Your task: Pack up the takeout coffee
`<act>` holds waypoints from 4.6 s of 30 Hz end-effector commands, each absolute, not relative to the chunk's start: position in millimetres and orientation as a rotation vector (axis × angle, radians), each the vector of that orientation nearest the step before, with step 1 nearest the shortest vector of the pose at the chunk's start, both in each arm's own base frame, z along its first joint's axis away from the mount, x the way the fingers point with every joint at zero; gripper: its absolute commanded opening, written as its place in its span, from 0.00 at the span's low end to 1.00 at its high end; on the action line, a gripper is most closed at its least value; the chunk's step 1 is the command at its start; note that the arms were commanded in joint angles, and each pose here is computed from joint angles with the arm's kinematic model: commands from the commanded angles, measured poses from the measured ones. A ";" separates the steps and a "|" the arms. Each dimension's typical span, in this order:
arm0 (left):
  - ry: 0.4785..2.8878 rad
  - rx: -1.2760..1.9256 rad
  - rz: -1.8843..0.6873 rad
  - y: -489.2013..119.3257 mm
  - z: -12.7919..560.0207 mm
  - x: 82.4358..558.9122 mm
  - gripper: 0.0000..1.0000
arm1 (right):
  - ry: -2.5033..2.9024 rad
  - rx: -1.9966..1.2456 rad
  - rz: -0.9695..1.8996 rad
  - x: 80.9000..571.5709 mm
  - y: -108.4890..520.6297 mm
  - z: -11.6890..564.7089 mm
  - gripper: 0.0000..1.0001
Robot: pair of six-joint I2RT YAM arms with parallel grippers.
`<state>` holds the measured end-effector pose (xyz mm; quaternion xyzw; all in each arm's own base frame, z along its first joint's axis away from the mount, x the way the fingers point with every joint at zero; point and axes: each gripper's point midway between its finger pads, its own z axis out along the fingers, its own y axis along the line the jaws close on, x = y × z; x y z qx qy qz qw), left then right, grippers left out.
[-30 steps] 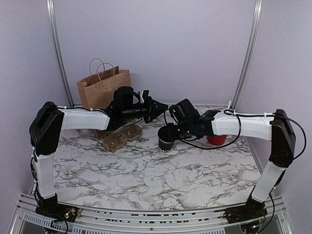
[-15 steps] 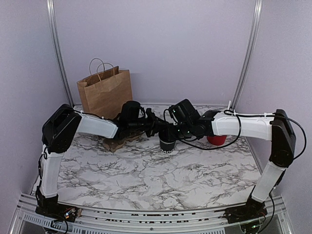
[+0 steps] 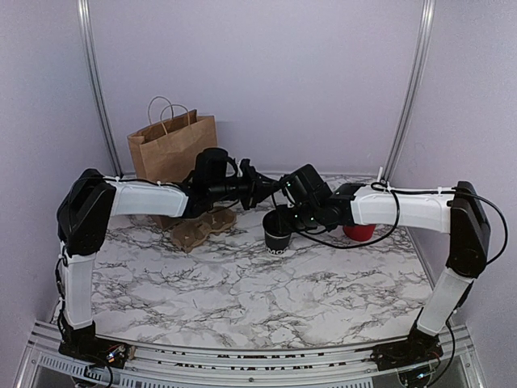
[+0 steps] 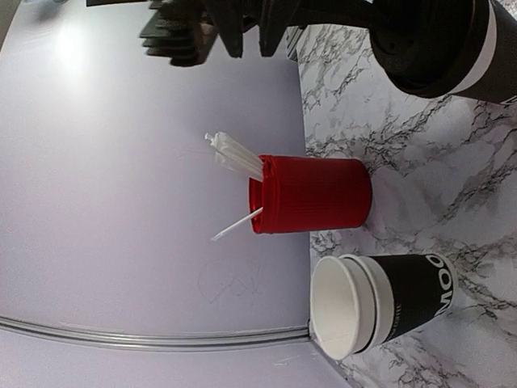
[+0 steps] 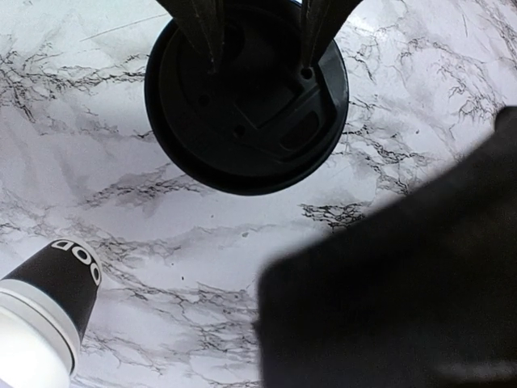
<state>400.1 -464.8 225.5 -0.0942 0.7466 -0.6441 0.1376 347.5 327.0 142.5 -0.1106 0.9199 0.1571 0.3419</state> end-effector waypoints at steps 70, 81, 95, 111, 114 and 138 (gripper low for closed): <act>2.433 -0.163 -1.695 -487.3 155.0 381.8 0.10 | 2.464 -0.231 0.390 331.0 285.2 124.8 0.26; 2.324 -0.040 -1.580 -453.8 230.0 395.3 0.13 | 2.358 -0.215 0.467 338.3 292.0 176.1 0.27; 2.335 -0.084 -1.458 -384.7 221.8 372.5 0.13 | 2.299 -0.178 0.522 352.9 279.7 193.0 0.31; 2.469 -0.047 -1.301 -364.8 165.2 309.6 0.12 | 2.296 -0.256 0.531 379.8 298.6 186.9 0.63; 2.483 -0.030 -1.288 -362.4 159.1 298.5 0.12 | 2.292 -0.265 0.523 381.4 298.7 187.9 0.68; 2.544 0.048 -1.274 -377.9 136.0 266.2 0.11 | 2.310 -0.342 0.630 375.4 312.5 179.3 0.87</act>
